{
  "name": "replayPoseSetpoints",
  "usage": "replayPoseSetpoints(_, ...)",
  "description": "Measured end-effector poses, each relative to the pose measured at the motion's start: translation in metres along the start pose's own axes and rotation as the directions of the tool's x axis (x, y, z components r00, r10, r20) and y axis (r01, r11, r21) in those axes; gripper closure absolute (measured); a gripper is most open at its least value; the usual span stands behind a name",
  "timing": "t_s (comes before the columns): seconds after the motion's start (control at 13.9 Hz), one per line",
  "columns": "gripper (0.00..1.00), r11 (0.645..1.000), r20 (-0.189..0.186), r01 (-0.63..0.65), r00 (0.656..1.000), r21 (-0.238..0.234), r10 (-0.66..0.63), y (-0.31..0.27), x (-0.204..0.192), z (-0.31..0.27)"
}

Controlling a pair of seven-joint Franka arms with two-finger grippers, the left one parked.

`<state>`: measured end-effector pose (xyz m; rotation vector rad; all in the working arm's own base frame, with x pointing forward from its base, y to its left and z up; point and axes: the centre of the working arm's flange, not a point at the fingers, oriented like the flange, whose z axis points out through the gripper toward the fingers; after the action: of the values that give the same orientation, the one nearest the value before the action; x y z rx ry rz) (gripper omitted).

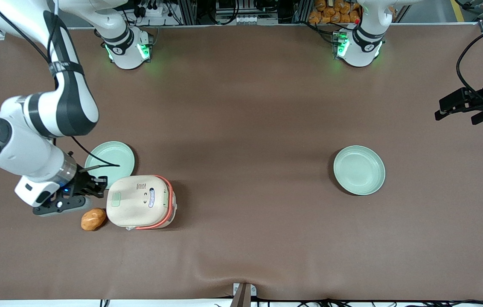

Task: Press rice cooker button with right arm
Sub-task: 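Move the right gripper down over the rice cooker's lid button, then press the closed right gripper down on the rice cooker's lid button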

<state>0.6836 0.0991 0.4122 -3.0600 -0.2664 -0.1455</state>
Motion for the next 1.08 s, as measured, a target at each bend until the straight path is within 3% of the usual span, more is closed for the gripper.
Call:
replayPoseSetpoints(0.51, 0.99, 1.000, 0.037, -0.020, 0.999, 0.022, 0.020, -0.004, 0.000, 0.028)
replayPoseSetpoints(1.08, 0.99, 0.999, 0.035, -0.028, 0.999, 0.018, 0.027, -0.003, 0.003, 0.045)
